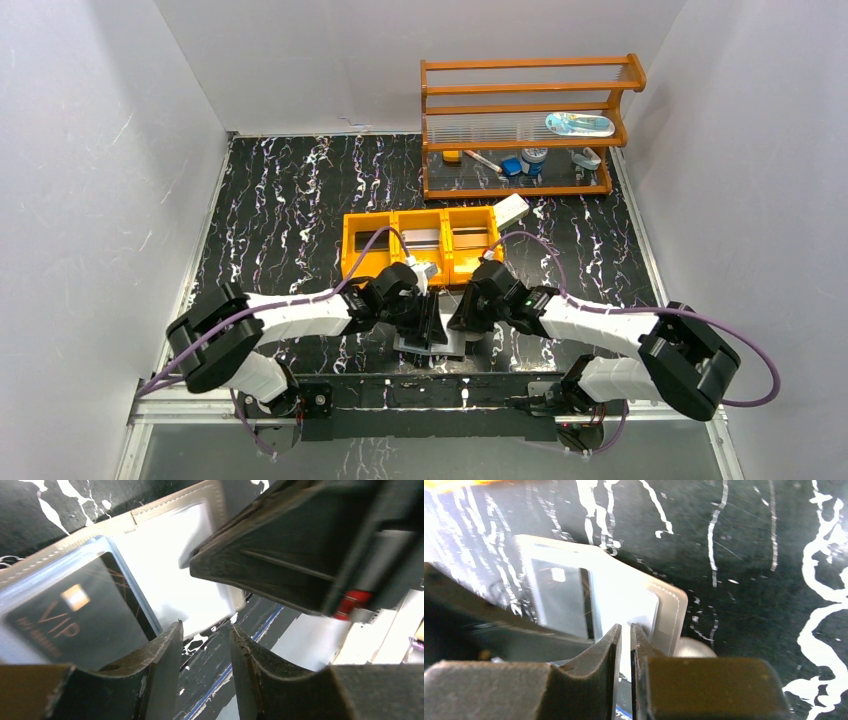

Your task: Take the credit cards out of the card holder

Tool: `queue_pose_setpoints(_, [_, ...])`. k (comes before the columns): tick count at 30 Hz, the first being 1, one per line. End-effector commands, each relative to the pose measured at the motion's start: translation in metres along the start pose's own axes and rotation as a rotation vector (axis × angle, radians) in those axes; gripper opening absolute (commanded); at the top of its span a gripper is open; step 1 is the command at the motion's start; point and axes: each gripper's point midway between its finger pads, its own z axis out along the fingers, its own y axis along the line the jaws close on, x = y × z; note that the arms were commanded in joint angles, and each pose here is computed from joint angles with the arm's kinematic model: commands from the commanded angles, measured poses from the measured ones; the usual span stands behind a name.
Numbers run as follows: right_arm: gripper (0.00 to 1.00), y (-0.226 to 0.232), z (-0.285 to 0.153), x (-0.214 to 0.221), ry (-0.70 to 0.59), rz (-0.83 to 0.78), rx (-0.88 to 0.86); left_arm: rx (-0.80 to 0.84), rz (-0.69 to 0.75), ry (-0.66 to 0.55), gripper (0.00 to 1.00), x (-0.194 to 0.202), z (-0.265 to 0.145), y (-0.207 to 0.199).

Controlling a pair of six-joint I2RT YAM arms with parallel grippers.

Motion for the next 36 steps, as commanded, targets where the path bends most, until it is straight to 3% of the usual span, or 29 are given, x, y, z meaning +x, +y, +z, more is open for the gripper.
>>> queue_pose_setpoints(1, [0.20,-0.013,0.005,0.002,0.004,-0.021,0.024,-0.018,0.035,-0.117,0.39,-0.019,-0.025,-0.011])
queue_pose_setpoints(6, [0.22,-0.013,0.005,0.001,0.006,-0.038,0.022,-0.175,0.026,-0.236,0.48,-0.033,-0.047,0.015])
queue_pose_setpoints(12, [0.23,-0.007,0.006,0.001,0.014,-0.049,0.006,-0.255,0.051,-0.195,0.51,-0.027,-0.044,0.031])
queue_pose_setpoints(18, [0.24,0.003,0.006,0.002,0.025,-0.041,-0.040,-0.321,0.022,-0.118,0.45,-0.010,-0.032,0.053])
queue_pose_setpoints(23, [0.26,0.026,0.006,0.003,0.017,-0.020,-0.194,-0.373,-0.080,-0.087,0.39,0.014,-0.027,0.079])
queue_pose_setpoints(36, [0.35,0.043,0.008,0.001,0.034,-0.027,-0.253,-0.385,-0.077,-0.149,0.41,0.013,-0.044,0.083])
